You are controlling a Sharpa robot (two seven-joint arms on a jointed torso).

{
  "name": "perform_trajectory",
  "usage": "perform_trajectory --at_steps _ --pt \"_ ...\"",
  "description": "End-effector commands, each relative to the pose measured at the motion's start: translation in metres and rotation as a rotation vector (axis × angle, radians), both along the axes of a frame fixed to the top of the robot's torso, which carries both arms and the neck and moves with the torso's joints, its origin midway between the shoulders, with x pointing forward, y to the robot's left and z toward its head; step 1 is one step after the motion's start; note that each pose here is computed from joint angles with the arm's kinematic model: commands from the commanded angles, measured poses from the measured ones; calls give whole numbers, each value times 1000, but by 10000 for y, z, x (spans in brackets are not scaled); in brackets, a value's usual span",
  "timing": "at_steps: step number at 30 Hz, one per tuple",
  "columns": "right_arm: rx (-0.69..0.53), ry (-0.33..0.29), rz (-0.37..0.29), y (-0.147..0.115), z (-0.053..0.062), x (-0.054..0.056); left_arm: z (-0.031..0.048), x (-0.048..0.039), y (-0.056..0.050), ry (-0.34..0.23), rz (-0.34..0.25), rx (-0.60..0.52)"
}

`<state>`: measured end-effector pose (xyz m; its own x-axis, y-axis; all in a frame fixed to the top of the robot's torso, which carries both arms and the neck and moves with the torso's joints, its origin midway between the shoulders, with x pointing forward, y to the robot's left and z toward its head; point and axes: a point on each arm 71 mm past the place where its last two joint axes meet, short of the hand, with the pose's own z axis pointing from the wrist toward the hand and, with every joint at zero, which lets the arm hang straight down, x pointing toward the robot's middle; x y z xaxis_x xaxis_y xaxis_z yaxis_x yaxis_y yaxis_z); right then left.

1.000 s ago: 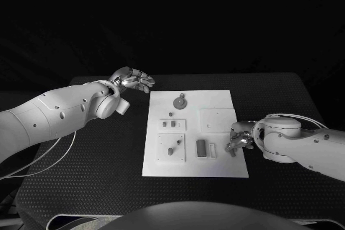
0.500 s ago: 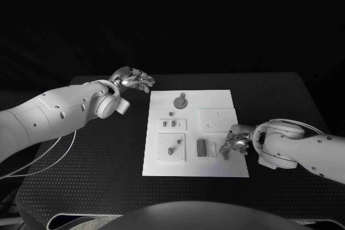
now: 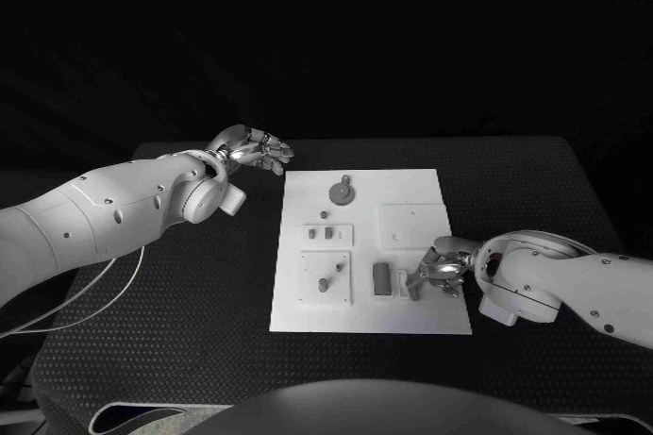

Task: Assemble the parts on the task board

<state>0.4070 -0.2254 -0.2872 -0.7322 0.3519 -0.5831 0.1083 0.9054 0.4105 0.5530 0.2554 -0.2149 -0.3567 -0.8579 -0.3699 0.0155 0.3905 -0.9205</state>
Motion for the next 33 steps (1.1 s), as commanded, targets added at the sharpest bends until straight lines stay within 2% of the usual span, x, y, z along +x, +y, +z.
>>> perform_trajectory --at_steps 1,21,33 --pt "33 0 -27 5 3 1 11 -2 -29 1 -16 -12" --pt "51 -34 -18 65 106 38 11 -3 -22 2 -17 -12" --pt "8 11 13 97 60 73 17 -6 -14 4 -18 -12"
